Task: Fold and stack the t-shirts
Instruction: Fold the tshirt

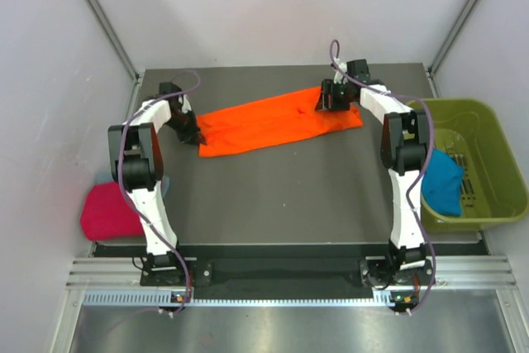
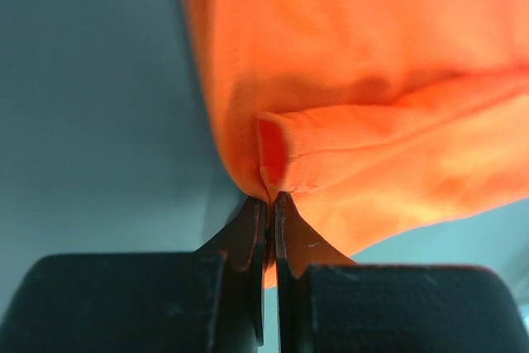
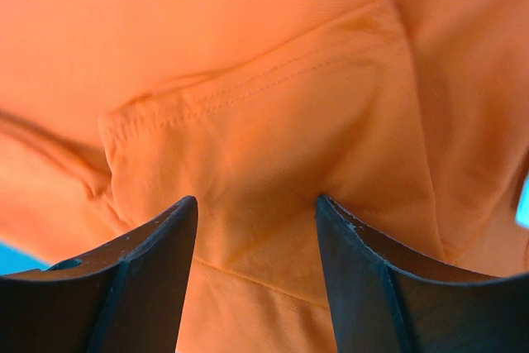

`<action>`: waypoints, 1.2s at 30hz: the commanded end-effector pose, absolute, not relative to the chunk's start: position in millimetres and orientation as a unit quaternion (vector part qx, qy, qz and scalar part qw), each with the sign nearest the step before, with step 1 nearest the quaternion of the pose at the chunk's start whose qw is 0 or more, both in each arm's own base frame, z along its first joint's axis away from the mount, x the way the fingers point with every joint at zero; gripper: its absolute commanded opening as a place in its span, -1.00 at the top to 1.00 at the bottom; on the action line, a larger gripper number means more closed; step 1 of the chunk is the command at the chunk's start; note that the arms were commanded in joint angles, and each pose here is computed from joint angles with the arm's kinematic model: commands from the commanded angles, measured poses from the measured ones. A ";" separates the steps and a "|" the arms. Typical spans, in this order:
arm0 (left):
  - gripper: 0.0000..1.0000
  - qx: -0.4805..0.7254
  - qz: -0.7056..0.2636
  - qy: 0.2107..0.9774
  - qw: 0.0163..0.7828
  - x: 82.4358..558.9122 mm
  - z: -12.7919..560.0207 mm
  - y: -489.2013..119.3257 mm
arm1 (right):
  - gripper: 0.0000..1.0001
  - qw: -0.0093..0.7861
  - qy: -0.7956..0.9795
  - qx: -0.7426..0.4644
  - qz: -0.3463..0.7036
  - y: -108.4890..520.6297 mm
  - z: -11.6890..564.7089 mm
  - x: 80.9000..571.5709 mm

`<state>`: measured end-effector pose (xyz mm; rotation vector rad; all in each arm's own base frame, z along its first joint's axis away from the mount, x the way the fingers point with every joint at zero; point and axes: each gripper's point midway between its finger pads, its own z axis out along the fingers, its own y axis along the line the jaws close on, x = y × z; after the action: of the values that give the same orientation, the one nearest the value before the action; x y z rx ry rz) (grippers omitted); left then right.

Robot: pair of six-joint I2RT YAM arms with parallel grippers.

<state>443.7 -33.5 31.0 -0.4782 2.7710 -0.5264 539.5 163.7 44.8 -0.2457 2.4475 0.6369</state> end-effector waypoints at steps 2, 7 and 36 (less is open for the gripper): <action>1.00 -0.152 -0.203 0.958 0.134 409.6 65.4 -60.0 | -0.20 0.349 0.896 -0.081 0.264 171.1 65.7 581.9; 1.00 -0.136 -0.210 0.959 0.133 382.3 82.9 -76.6 | -0.23 0.356 0.889 -0.073 0.278 181.0 62.0 595.0; -0.10 -0.001 -0.262 0.964 0.053 252.7 92.9 -167.1 | -0.30 0.417 0.853 -0.108 0.296 221.4 117.6 607.6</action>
<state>230.8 -164.2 49.8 -0.1027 3.0836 -0.7757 606.0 215.5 55.9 -0.2016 2.2591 0.7586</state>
